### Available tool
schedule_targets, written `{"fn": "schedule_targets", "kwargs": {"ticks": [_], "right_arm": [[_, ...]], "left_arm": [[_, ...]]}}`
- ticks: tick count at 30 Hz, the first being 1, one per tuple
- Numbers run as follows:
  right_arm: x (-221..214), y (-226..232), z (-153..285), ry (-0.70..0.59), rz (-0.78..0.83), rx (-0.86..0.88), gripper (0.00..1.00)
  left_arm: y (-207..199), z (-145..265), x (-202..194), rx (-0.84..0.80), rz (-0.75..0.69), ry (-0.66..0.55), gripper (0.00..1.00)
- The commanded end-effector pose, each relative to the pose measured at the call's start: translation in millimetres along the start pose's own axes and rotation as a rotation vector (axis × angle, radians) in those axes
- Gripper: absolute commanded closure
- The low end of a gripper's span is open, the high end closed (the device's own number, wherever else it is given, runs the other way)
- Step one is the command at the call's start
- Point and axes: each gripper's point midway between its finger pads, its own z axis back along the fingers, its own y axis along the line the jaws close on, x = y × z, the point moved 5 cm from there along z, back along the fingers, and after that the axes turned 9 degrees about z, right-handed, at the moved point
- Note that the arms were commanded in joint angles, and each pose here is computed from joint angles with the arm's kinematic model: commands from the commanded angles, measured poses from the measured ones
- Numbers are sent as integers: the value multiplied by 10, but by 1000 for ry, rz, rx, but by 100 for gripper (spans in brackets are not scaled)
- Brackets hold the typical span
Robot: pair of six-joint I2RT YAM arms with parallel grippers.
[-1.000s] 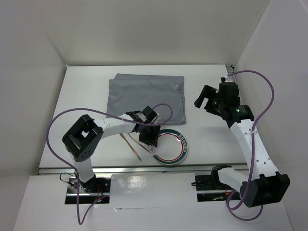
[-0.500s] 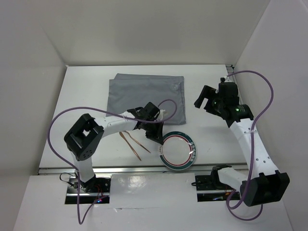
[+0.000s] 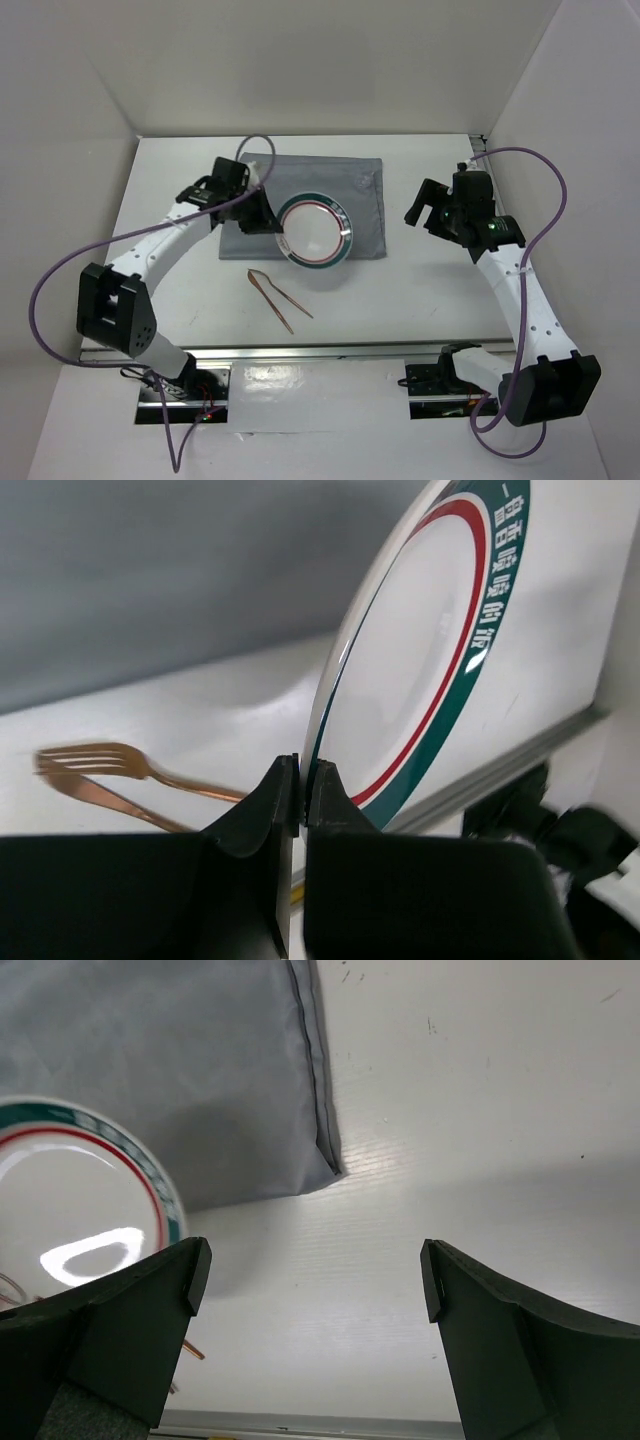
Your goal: Set the dinner table for one person
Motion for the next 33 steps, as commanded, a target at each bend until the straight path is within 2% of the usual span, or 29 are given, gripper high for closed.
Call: {"fn": "schedule_targets", "kwargs": {"ticks": [1,5,10,16,22,29,30,32,33], "right_arm": [[158,36,36,-51,5,9,0],[128,39,-10,-38,5,14,0],[132,0,-39,-34,-1,-4,0],[103,-22,-115,-18,-1,-19,0],[37,-32,-214,8,-1,-18,0],[2,-16,-261,26,-10,-5,0],[2,-16,-261,26,-10,-5,0],[2,-16,-261,26,-10,-5,0],[34,-5,-247,17,-10,-2,0]], "left_arm": [[-88,274,435,-92,95,-131,100],[54,128,817,-97,197,-182,100],[334,-277,1216,-130,329,-163,100],[452,-615,1538,-147,372,-161,100],[578,-843,1564,-126,393,-132,100],[688,-959,1470,-26,407,-135,100],[752,-1009,1460,9,423,-127,97],[765,-1058,1352,84,431,-86,84],[761,-1013,1418,114,421,-113,78]]}}
